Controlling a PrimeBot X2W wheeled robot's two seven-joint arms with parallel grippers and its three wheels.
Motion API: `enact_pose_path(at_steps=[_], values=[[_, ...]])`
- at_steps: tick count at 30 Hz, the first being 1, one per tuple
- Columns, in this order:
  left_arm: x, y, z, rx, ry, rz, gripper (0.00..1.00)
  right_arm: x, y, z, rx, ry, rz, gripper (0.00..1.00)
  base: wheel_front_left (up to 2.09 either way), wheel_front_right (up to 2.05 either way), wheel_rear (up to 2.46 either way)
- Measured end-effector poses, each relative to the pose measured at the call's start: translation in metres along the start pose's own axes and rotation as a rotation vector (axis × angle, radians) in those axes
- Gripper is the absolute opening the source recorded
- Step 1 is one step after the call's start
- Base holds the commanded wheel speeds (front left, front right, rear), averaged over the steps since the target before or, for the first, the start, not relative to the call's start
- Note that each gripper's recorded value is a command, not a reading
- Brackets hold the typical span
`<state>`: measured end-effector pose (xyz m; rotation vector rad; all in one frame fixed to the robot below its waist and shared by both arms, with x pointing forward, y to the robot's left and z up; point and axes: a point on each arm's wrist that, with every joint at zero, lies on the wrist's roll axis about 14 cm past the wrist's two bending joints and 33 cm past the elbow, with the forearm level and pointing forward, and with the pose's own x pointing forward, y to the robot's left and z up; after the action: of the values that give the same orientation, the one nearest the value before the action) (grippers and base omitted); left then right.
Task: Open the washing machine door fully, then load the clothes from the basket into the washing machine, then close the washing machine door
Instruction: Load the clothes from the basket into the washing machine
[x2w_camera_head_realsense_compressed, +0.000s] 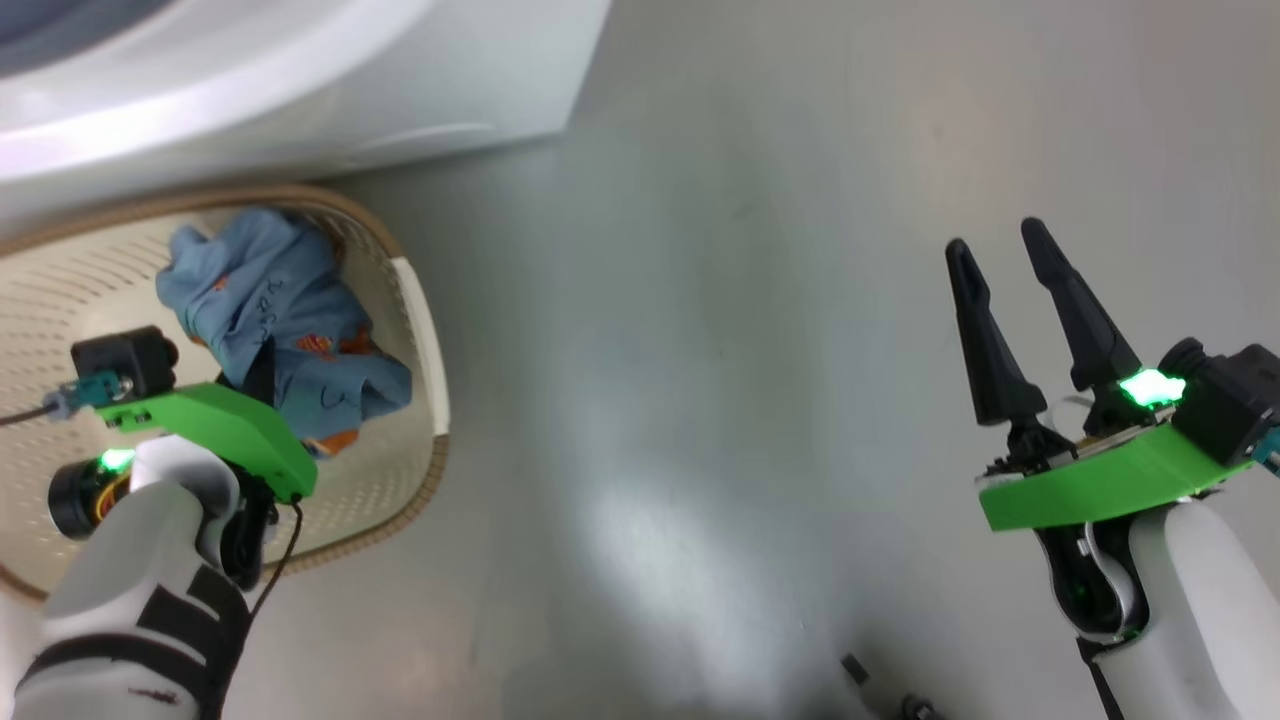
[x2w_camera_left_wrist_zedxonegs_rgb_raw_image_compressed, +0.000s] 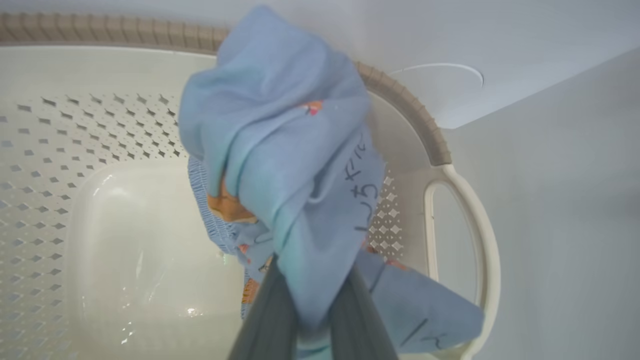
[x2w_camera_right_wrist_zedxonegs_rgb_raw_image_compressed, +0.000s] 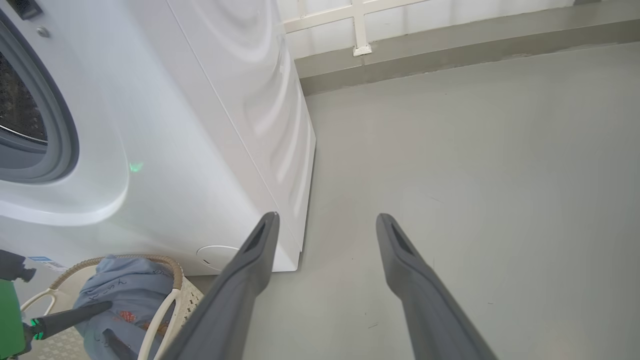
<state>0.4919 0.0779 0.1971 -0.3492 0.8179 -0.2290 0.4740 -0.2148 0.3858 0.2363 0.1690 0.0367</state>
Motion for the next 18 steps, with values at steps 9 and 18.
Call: enact_pose_path(at_steps=[9,18], values=[[-0.058,-0.002,0.061,0.0,-0.218,-0.004,0.0,-0.027,0.011,0.016,0.001,-0.009,0.026,1.0,0.0,0.0,0.0],[-0.132,-0.007,0.113,0.055,-0.459,0.009,0.0,-0.053,0.027,0.036,0.002,-0.046,0.066,1.0,0.0,0.0,0.0]])
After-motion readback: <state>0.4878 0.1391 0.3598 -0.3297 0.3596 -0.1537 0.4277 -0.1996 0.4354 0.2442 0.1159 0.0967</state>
